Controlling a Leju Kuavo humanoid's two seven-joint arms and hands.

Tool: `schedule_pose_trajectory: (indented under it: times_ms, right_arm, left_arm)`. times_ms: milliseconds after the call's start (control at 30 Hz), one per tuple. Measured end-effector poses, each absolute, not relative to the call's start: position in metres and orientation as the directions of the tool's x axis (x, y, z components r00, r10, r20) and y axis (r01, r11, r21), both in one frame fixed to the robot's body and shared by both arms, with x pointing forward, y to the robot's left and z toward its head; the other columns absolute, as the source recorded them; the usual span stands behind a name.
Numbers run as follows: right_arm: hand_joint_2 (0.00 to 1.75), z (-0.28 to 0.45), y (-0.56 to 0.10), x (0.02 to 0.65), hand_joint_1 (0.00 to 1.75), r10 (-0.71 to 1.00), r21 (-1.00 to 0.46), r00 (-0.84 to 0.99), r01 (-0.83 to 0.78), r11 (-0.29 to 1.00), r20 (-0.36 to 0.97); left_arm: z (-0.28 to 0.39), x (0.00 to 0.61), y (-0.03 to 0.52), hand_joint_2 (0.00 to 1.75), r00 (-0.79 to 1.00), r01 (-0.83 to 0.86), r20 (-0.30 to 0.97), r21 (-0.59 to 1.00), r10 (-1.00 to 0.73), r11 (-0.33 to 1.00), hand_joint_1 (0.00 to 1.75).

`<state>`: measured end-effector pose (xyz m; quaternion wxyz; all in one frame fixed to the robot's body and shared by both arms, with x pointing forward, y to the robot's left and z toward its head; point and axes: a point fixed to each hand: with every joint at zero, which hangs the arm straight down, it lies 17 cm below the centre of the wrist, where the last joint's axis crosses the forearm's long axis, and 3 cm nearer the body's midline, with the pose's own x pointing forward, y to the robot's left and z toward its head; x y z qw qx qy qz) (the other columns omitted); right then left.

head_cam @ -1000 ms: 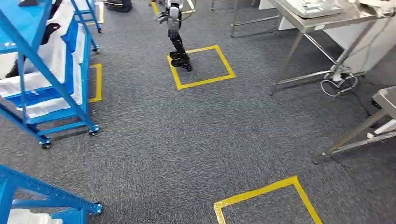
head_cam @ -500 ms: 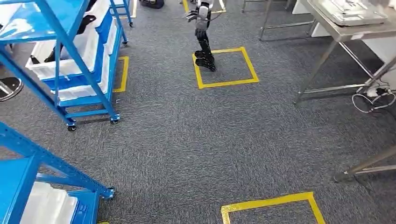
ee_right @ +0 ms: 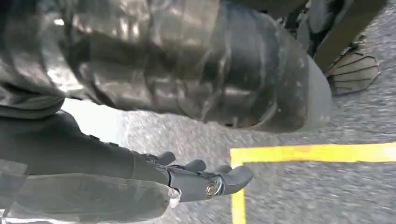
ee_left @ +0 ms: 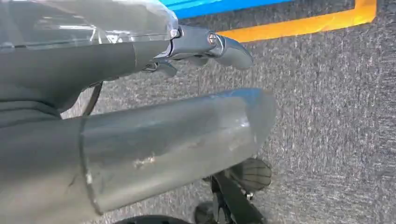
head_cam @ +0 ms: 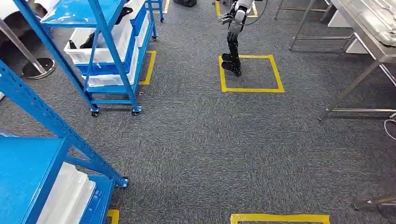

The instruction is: Take the parts from the cabinet and place them on the table.

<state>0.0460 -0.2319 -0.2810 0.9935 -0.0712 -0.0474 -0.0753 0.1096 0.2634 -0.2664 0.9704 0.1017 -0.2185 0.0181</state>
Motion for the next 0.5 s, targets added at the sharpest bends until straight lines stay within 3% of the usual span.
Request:
schedule_pose_trajectory:
  times_ms: [500]
  right_arm:
    - [0.00, -0.2809, -0.2300, 0.0486, 0.00, -0.137, -0.116, 0.985, 0.149, 0.982, 0.107]
  left_arm:
    - [-0.2664, 0.1095, 0.2640, 0.00, 0.904, -0.081, 0.428, 0.191, -0.009, 0.978, 0.00]
